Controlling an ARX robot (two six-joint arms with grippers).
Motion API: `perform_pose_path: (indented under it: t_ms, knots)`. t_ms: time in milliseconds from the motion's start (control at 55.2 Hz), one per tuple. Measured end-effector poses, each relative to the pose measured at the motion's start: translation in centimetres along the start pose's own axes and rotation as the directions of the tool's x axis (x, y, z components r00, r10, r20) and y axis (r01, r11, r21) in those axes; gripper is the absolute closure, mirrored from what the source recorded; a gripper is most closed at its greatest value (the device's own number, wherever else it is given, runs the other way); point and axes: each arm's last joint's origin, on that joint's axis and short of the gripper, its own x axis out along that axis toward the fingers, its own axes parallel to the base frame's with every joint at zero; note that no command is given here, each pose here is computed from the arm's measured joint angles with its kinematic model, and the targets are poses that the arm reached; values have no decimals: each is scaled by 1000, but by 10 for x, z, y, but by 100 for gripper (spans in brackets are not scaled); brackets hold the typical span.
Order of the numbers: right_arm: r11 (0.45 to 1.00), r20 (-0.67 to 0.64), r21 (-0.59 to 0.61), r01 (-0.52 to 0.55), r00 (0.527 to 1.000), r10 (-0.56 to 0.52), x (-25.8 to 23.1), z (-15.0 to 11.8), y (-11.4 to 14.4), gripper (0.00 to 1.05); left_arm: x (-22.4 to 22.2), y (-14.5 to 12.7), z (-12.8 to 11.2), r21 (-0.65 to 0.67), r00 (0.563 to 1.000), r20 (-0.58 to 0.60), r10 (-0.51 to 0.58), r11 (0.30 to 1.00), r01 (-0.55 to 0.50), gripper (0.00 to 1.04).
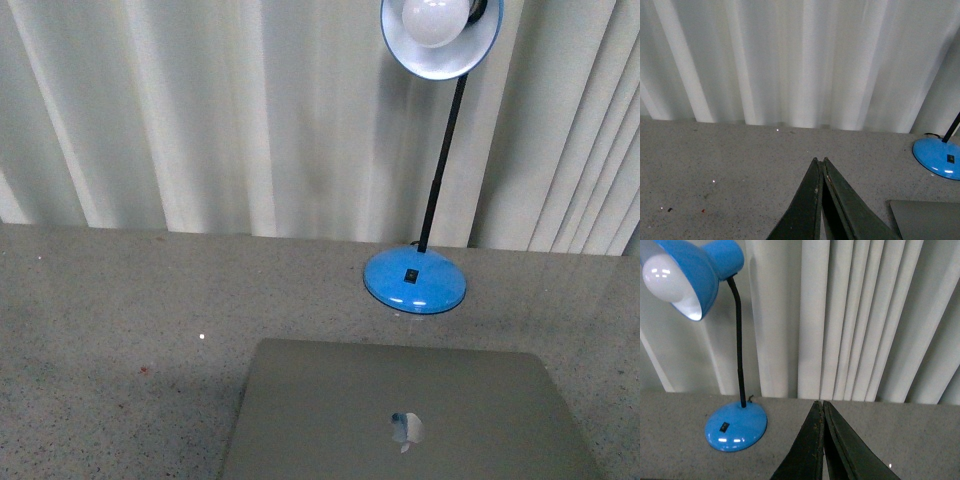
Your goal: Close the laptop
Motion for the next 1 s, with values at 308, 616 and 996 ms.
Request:
perform_pose_path:
  t_ms: [308,616,996]
  knots:
    - [1000,1,3,-8,1000,8,-41,-29,16,102,-26,-6,-23,-10,1000,2,-23,1000,23,101]
    - [1000,-3,3,-7,1000,7,-63,-44,16,102,-41,-6,-33,-10,1000,1,-23,1000,23,101]
    - [1000,2,3,-7,1000,7,-83,-52,16,102,-53,-6,-37,-13,999,35,-22,1000,22,101]
